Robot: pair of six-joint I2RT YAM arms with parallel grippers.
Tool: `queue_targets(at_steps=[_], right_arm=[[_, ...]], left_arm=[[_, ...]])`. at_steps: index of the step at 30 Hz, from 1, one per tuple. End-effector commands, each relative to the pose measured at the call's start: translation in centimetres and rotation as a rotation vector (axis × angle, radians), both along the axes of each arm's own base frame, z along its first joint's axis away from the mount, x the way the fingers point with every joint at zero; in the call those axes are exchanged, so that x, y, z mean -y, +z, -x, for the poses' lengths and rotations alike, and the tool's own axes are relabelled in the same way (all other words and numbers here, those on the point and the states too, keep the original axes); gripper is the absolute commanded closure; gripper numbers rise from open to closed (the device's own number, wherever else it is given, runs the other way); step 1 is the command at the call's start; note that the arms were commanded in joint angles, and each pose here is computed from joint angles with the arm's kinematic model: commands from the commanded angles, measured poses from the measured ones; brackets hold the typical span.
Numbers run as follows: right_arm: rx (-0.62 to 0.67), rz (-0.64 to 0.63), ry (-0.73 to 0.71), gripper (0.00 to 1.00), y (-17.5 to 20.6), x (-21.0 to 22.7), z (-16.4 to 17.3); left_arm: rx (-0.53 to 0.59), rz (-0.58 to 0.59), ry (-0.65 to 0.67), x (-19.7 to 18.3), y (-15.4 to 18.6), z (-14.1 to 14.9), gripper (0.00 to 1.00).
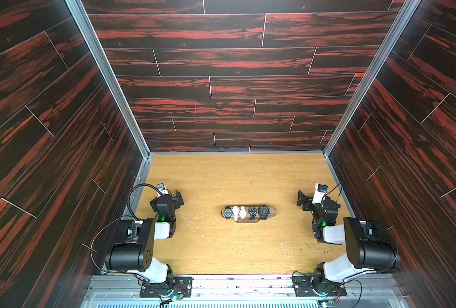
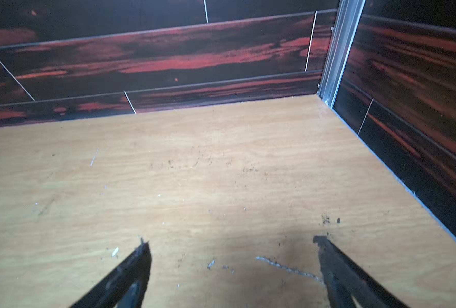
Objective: Place watch on stand
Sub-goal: Reset both arms
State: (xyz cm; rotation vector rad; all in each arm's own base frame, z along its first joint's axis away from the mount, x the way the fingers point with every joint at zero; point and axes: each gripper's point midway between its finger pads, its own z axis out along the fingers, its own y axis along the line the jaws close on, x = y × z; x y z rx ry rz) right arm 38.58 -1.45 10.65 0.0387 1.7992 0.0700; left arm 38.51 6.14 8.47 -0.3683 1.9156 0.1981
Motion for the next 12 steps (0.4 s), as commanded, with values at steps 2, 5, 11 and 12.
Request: queue_targets(at_steps=[2, 5, 11, 12], right_arm=[[0.025, -0.007, 0.012, 0.02, 0.75, -0.26, -0.51], [0.023, -0.006, 0.013, 0.01, 0.73, -0.25, -0.6], [0.017, -0.016, 0.021, 0.01, 0.66, -0.28, -0.65], [0.024, -0.013, 0.018, 0.02, 0.78, -0.23, -0.53]], left_arm=[[0.019, -0.014, -0.006, -0.17, 1.1, -0.49, 0.0], [0.017, -0.014, -0.006, -0.18, 1.03, -0.48, 0.0], [0.021, -0.012, -0.006, -0.16, 1.14, -0.5, 0.0], [0.021, -0.015, -0.005, -0.19, 1.14, -0.49, 0.0]])
